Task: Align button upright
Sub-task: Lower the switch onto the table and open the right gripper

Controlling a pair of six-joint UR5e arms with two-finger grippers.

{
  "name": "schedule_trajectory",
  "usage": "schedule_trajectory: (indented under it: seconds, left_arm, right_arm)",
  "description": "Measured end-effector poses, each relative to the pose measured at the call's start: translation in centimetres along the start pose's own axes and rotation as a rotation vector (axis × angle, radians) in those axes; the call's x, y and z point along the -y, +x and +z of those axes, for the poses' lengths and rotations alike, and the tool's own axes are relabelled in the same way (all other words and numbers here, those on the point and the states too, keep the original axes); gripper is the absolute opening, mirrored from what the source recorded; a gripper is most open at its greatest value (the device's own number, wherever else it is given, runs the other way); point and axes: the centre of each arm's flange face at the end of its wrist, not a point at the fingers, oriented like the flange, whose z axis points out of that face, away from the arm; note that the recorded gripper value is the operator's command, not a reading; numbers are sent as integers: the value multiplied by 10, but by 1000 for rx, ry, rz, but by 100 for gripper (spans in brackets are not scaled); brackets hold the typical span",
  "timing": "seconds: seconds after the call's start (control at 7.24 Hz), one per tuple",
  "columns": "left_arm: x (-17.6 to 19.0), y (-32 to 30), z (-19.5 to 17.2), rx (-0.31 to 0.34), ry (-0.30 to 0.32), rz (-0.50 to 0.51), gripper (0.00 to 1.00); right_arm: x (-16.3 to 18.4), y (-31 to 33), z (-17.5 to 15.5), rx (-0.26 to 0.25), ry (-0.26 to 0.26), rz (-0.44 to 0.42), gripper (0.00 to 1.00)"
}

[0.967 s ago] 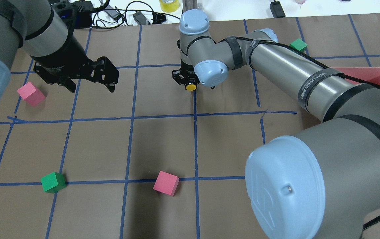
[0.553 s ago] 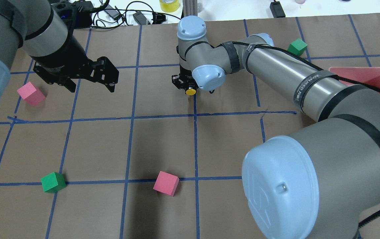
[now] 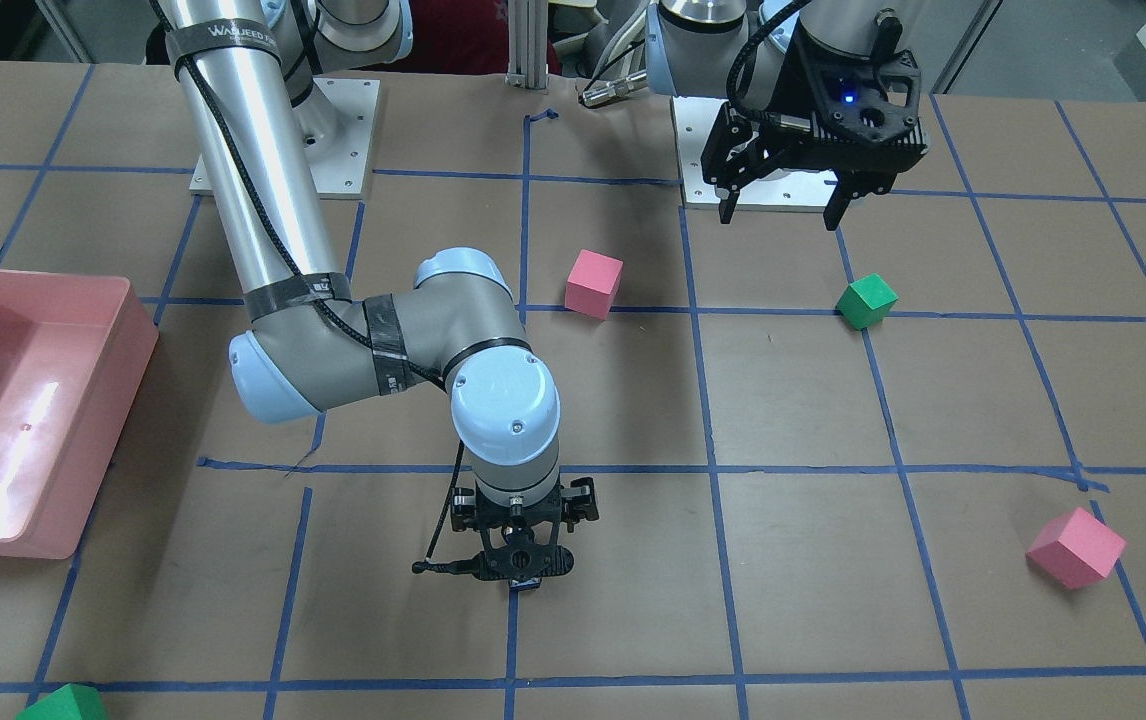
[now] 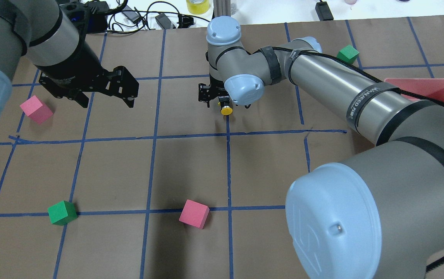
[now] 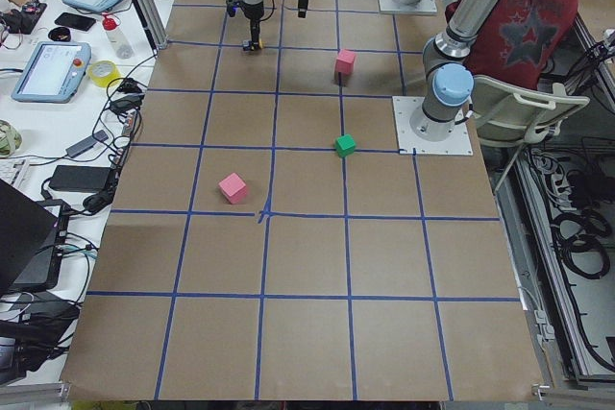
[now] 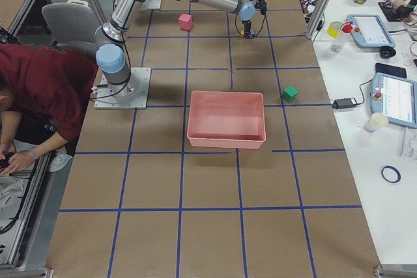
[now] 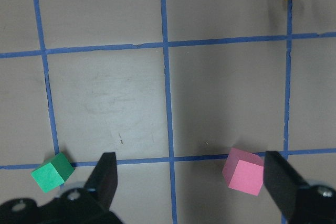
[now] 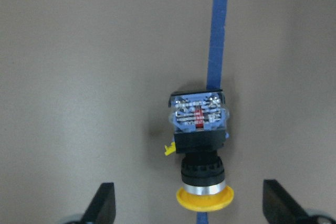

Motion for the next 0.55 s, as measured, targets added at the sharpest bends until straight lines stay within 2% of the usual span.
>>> schedule_trajectory:
  seconds: [0.28, 0.55]
  left_arm:
    - [0, 0, 0, 0, 0, 0, 100]
    - [0, 0, 0, 0, 0, 0, 100]
  right_arm:
    - [-17, 12, -49, -37, 30, -11, 100]
    - [-41, 60, -95, -67, 53, 31, 100]
